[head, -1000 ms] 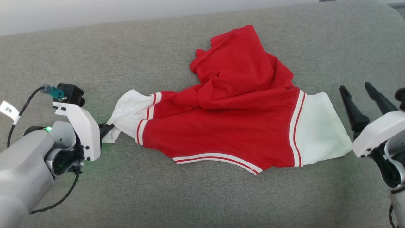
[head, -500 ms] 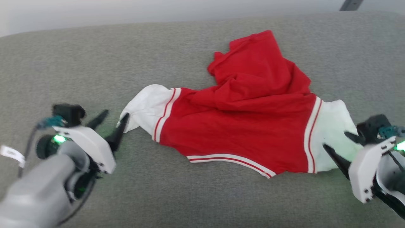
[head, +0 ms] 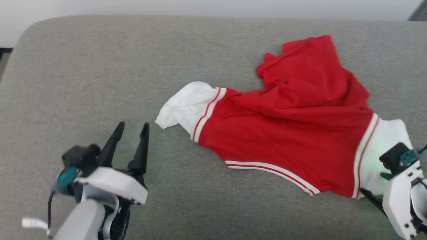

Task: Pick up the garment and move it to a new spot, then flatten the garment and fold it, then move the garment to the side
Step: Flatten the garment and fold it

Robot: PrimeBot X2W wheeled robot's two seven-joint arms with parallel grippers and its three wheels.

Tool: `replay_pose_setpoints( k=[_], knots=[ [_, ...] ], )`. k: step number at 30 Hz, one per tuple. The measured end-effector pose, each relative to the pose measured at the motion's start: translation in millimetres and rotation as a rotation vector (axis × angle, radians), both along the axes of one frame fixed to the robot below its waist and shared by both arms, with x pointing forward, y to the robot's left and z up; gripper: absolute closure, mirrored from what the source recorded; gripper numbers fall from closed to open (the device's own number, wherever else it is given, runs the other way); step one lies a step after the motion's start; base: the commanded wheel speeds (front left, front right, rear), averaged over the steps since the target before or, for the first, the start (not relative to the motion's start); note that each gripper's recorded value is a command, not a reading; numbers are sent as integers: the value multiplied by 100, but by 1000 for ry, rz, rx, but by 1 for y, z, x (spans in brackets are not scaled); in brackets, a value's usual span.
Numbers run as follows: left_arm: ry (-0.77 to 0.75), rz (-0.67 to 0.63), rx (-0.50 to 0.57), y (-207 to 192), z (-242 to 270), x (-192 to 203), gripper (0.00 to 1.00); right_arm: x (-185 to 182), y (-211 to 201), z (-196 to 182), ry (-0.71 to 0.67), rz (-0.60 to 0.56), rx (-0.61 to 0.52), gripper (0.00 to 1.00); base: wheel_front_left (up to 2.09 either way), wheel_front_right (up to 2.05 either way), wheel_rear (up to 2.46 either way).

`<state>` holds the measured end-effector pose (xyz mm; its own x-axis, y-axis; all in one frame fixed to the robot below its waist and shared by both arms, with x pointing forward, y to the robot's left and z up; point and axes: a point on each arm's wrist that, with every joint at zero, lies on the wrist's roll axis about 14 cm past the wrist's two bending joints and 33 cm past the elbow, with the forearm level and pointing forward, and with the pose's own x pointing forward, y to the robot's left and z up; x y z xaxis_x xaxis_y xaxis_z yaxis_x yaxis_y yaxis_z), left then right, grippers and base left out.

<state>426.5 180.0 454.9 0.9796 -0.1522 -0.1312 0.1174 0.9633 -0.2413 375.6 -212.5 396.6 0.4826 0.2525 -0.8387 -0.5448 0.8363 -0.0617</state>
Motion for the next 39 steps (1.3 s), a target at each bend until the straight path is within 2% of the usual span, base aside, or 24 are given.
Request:
replay_pose_setpoints(
  k=[4,9,18,19,20,21,26,29,32,35,36,39],
  knots=[
    [-37,89,6,18,3,-18,0,-6,-2,-15,66,38,-47,0,0,0,0],
    [-47,138,10,28,0,-31,0,-4,-4,-25,98,62,-79,0,0,0,0],
    [-57,158,23,32,-4,-27,0,-1,-7,-42,126,60,-95,0,0,0,0],
    [-58,151,24,30,-5,-26,0,-1,-6,-43,128,56,-92,34,0,0,0],
    [-60,145,25,28,-5,-24,0,0,-7,-44,131,49,-90,78,0,0,0],
    [-64,136,29,26,-4,-21,0,-1,-7,-46,135,40,-87,100,0,0,0],
    [-98,51,72,16,5,-5,0,4,-10,-48,121,-8,-73,100,0,0,0],
    [-124,-59,109,0,13,7,0,4,-9,-48,112,-25,-55,100,0,0,0],
    [-77,-211,160,-19,13,16,0,3,-9,-47,103,-34,-46,100,0,0,0],
    [87,-356,194,-34,1,20,0,3,-7,-46,99,-36,-41,100,0,0,0],
    [87,-356,194,-34,1,20,0,3,-7,-46,99,-36,-41,100,0,0,0],
    [332,-467,253,-34,-25,13,0,4,-6,-46,100,-36,-41,100,0,0,0]
  ],
)
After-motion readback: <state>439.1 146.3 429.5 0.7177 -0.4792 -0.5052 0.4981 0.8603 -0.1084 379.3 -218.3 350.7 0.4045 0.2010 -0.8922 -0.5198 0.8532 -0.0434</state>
